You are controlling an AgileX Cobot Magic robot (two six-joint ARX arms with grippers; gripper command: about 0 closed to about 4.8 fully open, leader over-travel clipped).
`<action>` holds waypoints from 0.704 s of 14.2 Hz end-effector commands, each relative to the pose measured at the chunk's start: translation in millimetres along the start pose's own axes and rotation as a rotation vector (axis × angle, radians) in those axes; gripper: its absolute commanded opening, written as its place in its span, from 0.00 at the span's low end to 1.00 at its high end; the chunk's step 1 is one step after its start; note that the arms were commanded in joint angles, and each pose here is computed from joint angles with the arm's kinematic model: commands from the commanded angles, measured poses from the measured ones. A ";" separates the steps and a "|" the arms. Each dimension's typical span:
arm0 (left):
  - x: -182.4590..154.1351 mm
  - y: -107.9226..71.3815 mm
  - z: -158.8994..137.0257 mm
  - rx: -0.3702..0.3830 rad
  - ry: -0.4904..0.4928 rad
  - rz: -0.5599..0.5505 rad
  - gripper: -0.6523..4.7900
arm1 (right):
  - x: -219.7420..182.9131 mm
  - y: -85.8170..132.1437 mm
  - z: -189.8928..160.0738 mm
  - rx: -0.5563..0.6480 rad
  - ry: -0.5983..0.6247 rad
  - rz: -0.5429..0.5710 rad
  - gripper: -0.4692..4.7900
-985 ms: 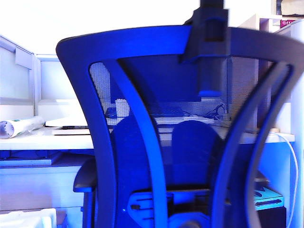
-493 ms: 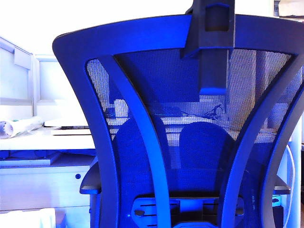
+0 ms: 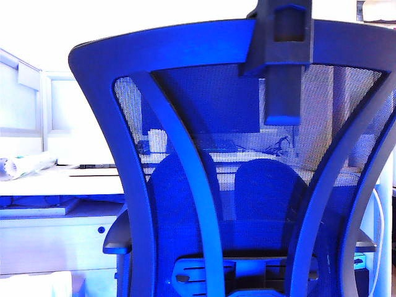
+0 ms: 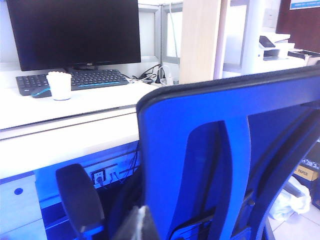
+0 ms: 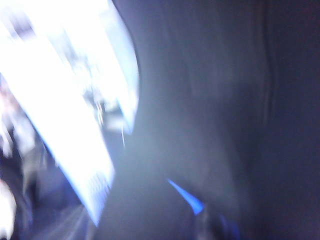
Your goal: Pull out the black chair under the table.
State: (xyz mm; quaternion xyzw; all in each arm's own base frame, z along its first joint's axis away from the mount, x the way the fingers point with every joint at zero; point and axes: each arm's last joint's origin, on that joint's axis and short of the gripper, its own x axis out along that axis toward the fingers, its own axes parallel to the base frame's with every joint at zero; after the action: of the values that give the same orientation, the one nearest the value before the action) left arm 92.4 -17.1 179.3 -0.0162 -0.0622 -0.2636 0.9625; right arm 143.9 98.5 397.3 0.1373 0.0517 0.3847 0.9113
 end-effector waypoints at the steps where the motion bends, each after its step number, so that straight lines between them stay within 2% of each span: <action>1: 0.0 0.1 0.8 0.005 -0.009 0.001 0.11 | -0.5 -1.3 -0.1 0.013 -0.010 -0.030 0.97; 2: 0.0 0.1 0.8 0.005 -0.009 0.002 0.11 | -1.7 -1.3 -0.9 0.010 -0.001 -0.037 0.98; 5: 0.0 0.1 0.8 0.005 -0.008 0.001 0.11 | -13.7 -3.3 -2.3 -0.035 0.006 -0.167 0.98; 7: 0.0 0.1 0.8 0.005 -0.008 0.001 0.11 | -30.6 -1.4 0.1 -0.069 -0.021 -0.257 0.99; 10: 0.0 0.1 0.8 0.005 -0.008 0.001 0.11 | -59.5 5.0 3.3 -0.086 -0.070 -0.316 0.99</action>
State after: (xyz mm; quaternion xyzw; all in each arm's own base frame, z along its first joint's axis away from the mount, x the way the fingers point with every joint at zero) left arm 92.4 -17.1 179.0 -0.0165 -0.0609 -0.2636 0.9626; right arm 104.1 62.3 399.2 0.1007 0.0330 0.2448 0.9638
